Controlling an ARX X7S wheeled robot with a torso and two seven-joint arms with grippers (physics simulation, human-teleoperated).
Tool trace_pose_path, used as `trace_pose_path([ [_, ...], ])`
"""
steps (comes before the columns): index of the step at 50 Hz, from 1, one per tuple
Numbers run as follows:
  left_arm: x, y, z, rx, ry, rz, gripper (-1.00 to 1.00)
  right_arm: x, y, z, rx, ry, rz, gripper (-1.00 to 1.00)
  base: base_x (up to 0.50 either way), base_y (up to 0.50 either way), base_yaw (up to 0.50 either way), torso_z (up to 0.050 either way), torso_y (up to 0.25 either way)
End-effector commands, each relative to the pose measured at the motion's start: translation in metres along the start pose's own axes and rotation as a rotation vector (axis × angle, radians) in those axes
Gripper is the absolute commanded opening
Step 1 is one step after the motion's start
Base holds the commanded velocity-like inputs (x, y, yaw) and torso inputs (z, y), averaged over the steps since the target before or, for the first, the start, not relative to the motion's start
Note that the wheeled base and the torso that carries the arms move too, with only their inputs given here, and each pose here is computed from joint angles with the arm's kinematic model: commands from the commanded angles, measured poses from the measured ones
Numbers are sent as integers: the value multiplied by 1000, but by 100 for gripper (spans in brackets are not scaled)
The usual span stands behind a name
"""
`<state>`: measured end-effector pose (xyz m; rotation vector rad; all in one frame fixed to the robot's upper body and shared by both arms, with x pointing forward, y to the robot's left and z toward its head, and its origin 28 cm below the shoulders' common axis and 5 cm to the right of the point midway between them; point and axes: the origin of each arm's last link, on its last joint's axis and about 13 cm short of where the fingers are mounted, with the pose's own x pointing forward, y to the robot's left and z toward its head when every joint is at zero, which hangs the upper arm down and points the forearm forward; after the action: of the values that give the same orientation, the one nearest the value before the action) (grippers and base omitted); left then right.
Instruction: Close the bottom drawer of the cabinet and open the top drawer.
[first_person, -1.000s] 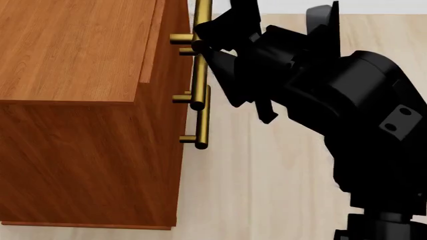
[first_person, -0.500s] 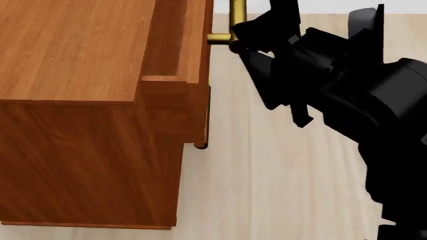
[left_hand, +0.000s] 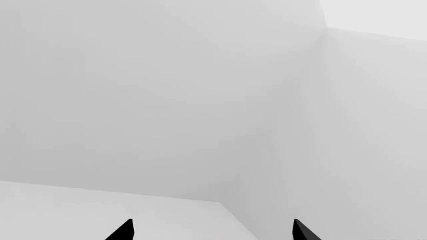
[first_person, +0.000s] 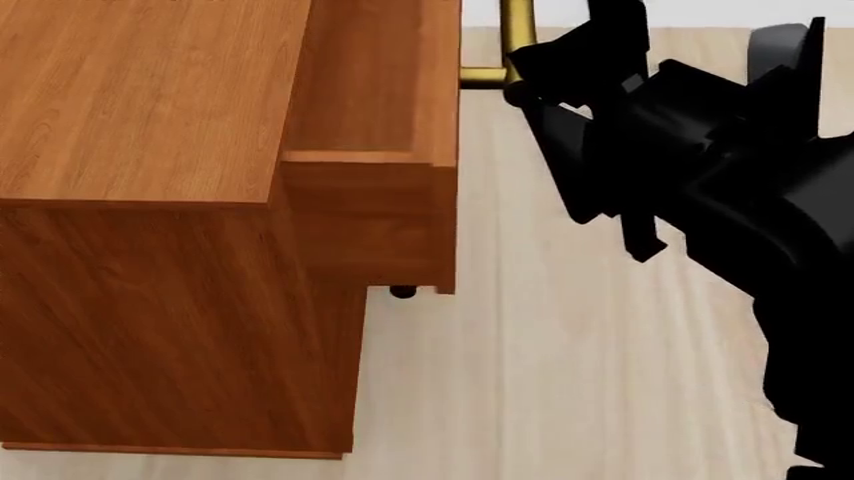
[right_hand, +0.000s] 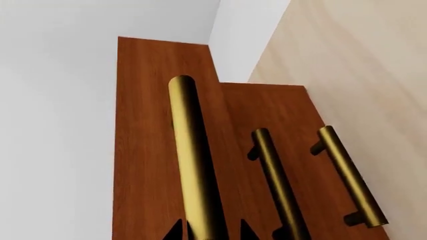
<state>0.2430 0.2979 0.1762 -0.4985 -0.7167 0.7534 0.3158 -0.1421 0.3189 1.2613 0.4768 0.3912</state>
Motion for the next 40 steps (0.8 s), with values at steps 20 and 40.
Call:
trace_pose_path([
  [20, 0, 0, 0, 0, 1, -1, 100, -13, 7, 5, -20, -72, 74, -100, 0, 0, 0, 1, 4],
  [40, 0, 0, 0, -3, 3, -3, 100, -21, 8, 9, -20, -124, 72, -100, 0, 0, -1, 1, 3],
])
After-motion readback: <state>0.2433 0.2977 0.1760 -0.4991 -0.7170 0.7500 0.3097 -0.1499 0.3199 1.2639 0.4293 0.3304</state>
